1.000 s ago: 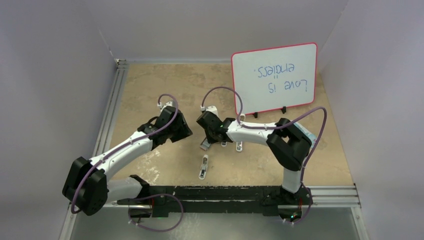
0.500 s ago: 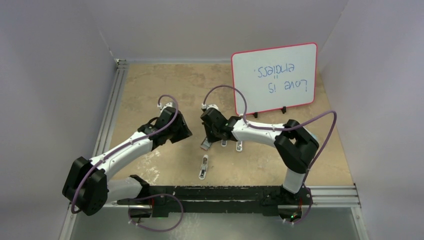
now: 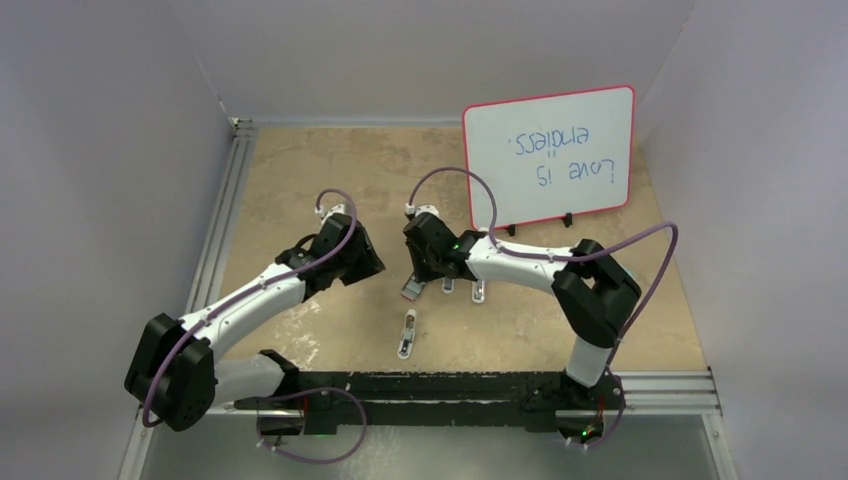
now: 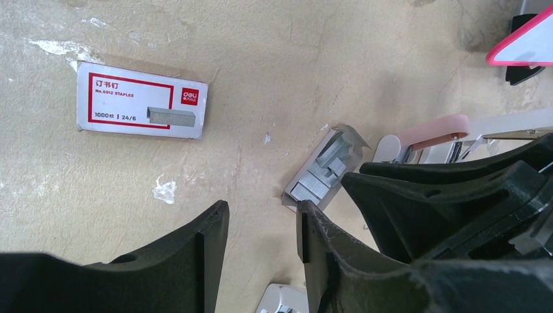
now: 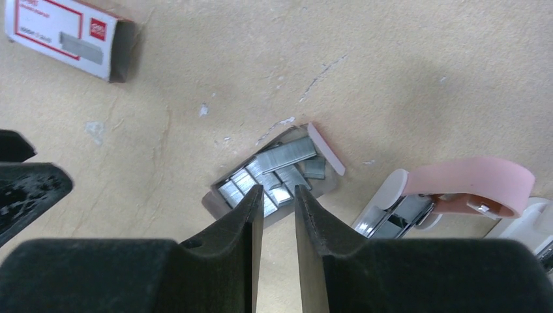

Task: Load the staples into the stapler
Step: Pick up the staple from the staple box.

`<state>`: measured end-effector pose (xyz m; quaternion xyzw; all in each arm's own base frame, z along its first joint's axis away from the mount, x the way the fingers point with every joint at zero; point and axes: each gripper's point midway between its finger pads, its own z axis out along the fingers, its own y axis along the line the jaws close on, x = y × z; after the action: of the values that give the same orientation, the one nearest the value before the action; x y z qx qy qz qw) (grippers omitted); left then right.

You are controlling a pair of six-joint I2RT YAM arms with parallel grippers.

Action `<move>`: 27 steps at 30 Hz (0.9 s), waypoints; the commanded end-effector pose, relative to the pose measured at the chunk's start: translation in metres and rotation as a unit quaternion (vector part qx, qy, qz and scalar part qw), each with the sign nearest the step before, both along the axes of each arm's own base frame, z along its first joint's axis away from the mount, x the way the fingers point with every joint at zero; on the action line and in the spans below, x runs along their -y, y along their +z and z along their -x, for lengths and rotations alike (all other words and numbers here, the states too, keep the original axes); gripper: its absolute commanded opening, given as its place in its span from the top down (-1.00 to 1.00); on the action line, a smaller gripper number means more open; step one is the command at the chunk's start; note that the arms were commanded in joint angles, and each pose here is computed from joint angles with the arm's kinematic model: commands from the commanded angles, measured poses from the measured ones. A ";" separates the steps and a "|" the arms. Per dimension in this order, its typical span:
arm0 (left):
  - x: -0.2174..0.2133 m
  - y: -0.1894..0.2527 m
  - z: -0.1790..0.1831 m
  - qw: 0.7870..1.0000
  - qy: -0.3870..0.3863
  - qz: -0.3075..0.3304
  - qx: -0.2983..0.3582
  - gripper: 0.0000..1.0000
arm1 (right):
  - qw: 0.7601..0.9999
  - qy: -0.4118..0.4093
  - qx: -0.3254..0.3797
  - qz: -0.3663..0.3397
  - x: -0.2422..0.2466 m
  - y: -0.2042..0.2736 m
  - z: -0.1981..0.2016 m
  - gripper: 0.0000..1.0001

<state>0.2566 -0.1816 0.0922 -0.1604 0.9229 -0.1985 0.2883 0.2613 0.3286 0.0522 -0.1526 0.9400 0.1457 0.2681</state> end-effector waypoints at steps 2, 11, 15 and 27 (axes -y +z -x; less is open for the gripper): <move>0.000 0.006 -0.007 1.000 -0.003 0.001 0.022 0.16 | 0.999 -0.024 0.024 0.014 0.003 0.004 -0.018 0.49; -0.001 0.005 -0.006 1.000 -0.003 0.000 0.021 0.16 | 0.997 -0.042 0.036 0.052 0.011 -0.008 -0.029 0.51; -0.002 0.004 -0.006 1.000 -0.003 0.000 0.021 0.16 | 0.997 -0.045 0.039 0.055 0.013 -0.008 -0.031 0.49; -0.002 0.004 -0.005 1.000 -0.003 -0.001 0.021 0.16 | 0.997 -0.029 0.045 0.059 0.006 -0.019 -0.036 0.49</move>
<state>0.2559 -0.1810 0.0909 -0.1572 0.9240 -0.1965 0.2879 0.2825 0.3137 0.0247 -0.1477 0.9451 0.0722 0.2823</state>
